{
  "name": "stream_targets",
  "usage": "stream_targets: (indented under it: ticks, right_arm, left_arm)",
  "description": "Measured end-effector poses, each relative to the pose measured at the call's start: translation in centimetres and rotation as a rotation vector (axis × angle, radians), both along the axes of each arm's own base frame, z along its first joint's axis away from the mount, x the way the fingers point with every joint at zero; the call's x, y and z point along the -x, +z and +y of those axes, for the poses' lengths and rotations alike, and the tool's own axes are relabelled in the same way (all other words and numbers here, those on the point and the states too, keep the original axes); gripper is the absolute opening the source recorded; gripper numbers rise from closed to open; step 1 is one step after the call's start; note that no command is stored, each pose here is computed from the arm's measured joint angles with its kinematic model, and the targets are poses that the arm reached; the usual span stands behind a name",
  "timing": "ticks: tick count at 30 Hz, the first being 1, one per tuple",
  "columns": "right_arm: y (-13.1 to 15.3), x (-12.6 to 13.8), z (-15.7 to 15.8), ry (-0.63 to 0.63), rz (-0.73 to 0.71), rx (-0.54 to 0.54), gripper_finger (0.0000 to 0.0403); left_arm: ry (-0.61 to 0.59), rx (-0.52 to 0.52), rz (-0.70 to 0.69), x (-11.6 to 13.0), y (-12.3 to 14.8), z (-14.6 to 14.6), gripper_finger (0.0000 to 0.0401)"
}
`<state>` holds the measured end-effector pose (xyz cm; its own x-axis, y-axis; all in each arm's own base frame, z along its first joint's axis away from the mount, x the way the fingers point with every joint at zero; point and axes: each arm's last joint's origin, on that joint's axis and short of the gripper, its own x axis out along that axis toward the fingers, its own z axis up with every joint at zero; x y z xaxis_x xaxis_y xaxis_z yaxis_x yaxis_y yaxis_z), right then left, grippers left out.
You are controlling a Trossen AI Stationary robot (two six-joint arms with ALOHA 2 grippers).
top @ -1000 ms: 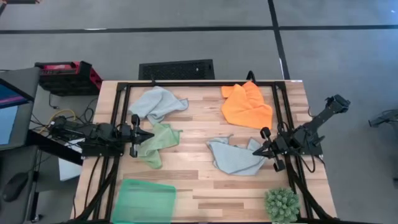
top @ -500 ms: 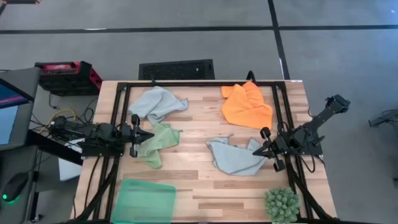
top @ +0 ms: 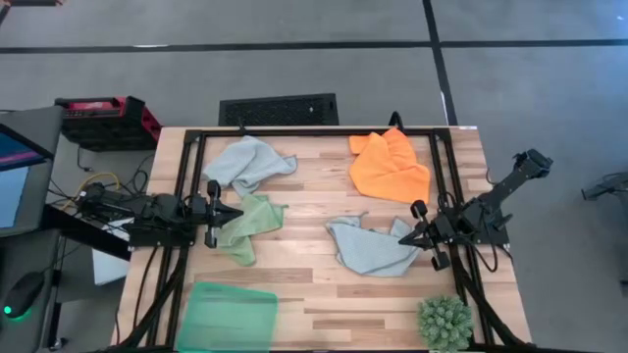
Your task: Fold microfiber towels
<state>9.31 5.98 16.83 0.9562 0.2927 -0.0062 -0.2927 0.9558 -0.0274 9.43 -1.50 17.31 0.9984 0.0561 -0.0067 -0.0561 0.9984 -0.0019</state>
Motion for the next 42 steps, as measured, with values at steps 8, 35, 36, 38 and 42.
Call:
stream_targets:
  ticks: [8, 35, 36, 38, 42]
  right_arm:
    - [0.0, 0.0, 0.0, 0.0, 0.0, 0.001, 0.0033]
    - [1.3, 0.1, -0.1, 0.0, -0.116, -0.079, 0.0033]
    - [1.4, 0.1, -0.1, 0.0, -0.116, -0.079, 0.0033]
    - [1.4, 0.1, -0.1, -0.001, -0.12, -0.082, 0.0033]
    - [1.5, 0.1, -0.1, -0.001, -0.129, -0.09, 0.0033]
  left_arm:
    - [0.0, 0.0, 0.0, 0.0, 0.0, 0.0, 0.0]
    - [0.12, -0.195, -0.128, 0.9, 4.2, 0.5, 0.0]
    - [0.136, -0.204, -0.112, 0.9, 4.5, 0.6, 0.0]
    - [0.154, -0.225, -0.079, 0.8, 5.1, 0.6, 0.0]
    - [0.169, -0.248, -0.026, -0.1, 6.7, 0.4, 0.0]
